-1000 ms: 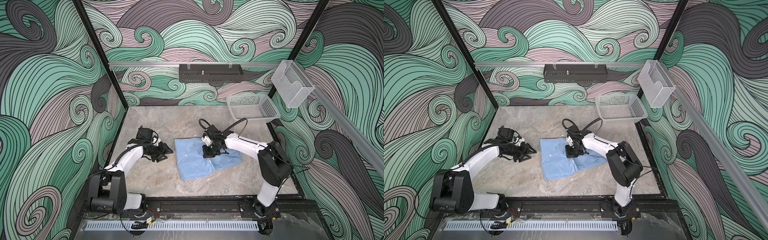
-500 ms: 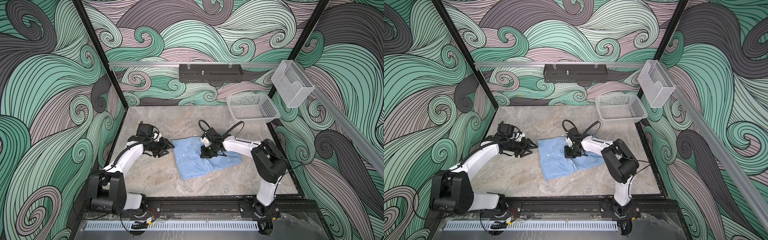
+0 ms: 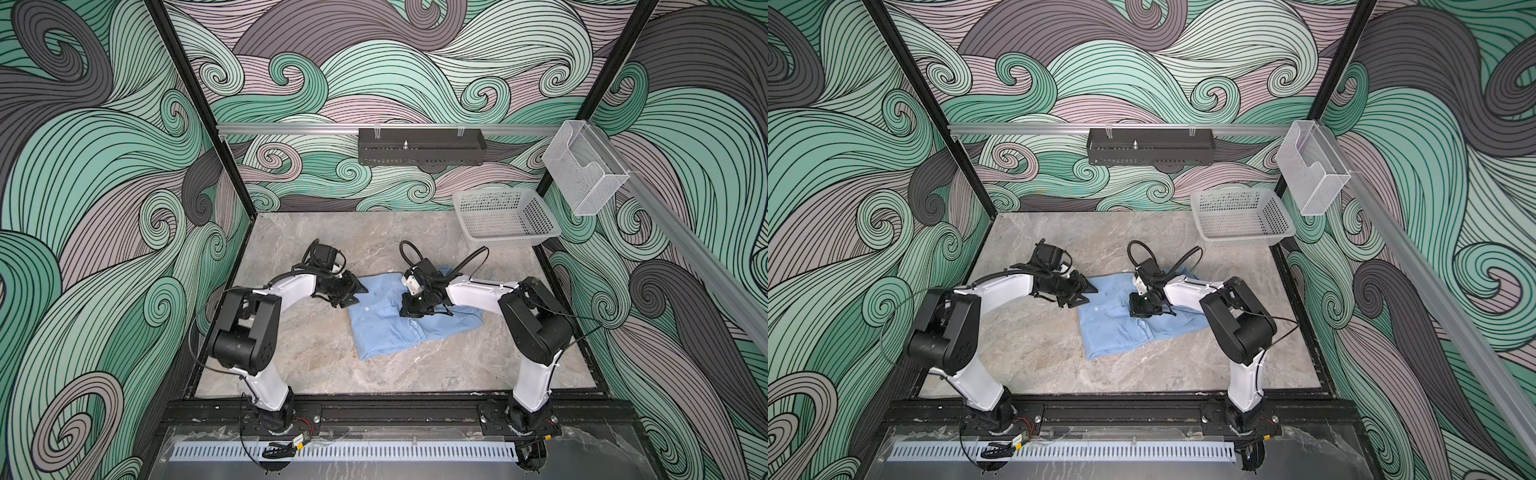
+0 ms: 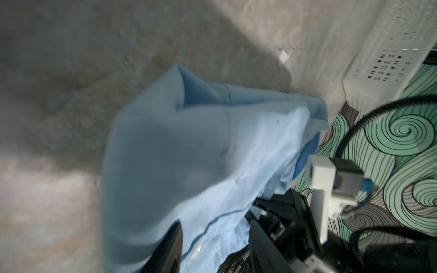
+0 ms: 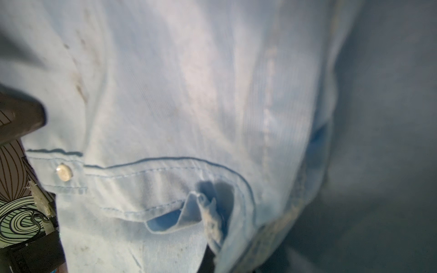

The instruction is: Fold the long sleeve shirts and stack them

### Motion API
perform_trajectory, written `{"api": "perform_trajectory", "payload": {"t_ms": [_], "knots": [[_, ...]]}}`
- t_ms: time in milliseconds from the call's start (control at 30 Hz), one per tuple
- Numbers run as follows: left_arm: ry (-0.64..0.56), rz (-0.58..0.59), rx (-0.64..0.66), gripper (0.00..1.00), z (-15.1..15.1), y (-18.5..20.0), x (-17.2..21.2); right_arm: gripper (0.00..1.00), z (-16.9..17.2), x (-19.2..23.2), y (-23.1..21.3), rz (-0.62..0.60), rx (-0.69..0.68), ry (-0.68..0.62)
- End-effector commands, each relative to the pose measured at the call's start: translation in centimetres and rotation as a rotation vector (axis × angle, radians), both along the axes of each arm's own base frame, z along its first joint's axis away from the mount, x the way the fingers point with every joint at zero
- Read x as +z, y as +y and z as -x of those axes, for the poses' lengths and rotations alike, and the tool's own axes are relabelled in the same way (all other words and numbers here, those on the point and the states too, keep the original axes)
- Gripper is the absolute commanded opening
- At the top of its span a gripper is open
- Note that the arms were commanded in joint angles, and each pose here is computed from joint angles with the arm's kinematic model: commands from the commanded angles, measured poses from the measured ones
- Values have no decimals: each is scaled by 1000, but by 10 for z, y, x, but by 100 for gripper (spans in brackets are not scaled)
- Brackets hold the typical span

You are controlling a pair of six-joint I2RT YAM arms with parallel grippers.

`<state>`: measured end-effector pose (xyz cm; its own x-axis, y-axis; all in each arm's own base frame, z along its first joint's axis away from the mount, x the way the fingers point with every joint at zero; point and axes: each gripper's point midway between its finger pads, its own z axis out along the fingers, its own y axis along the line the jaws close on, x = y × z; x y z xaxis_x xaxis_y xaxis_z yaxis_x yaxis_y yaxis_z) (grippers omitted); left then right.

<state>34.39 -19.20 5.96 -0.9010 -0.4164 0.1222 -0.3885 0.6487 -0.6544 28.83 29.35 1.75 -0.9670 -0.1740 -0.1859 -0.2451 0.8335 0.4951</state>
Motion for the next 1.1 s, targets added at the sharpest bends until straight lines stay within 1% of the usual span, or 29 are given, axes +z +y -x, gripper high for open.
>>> {"api": "perform_trajectory", "payload": {"t_ms": [0,100,167,233,300,367,467,500,567,633,667,700,767,833,967,1067], "knots": [[-24,-45,40,45,-28,7,-15,0,12,-18,-8,29,-15,48],[19,-75,55,43,-28,19,-38,0,15,-19,-8,21,-18,53],[34,-79,52,42,-28,22,-43,0,15,-18,-7,15,-18,51],[14,-67,38,45,-28,21,-34,0,15,-13,-6,6,-18,43],[-40,-47,16,50,-27,16,-10,1,13,-6,-4,-6,-19,30],[-103,-29,-14,54,-24,11,21,9,11,1,-2,-19,-24,22],[-184,-18,-66,56,-5,3,63,25,9,13,-1,-30,-31,-2],[-200,-13,-85,56,5,-1,72,29,8,16,-2,-26,-37,-8],[-202,-1,-111,56,27,-9,76,31,5,24,-3,-28,-39,-25],[-182,22,-126,54,50,-19,70,34,4,32,-5,-24,-42,-44],[-151,31,-127,53,61,-23,59,36,3,37,-5,-22,-41,-54],[-157,49,-123,52,70,-26,59,38,2,42,-7,-15,-43,-69],[-118,54,-117,49,87,-30,41,41,-1,52,-9,-5,-43,-97],[-73,51,-114,47,100,-29,22,42,0,58,-14,15,-38,-101],[-1,24,-104,44,123,-18,-10,41,-3,71,-11,9,-26,-122],[68,-3,-117,43,142,-11,-32,36,-2,73,-2,-12,-3,-116]]}}
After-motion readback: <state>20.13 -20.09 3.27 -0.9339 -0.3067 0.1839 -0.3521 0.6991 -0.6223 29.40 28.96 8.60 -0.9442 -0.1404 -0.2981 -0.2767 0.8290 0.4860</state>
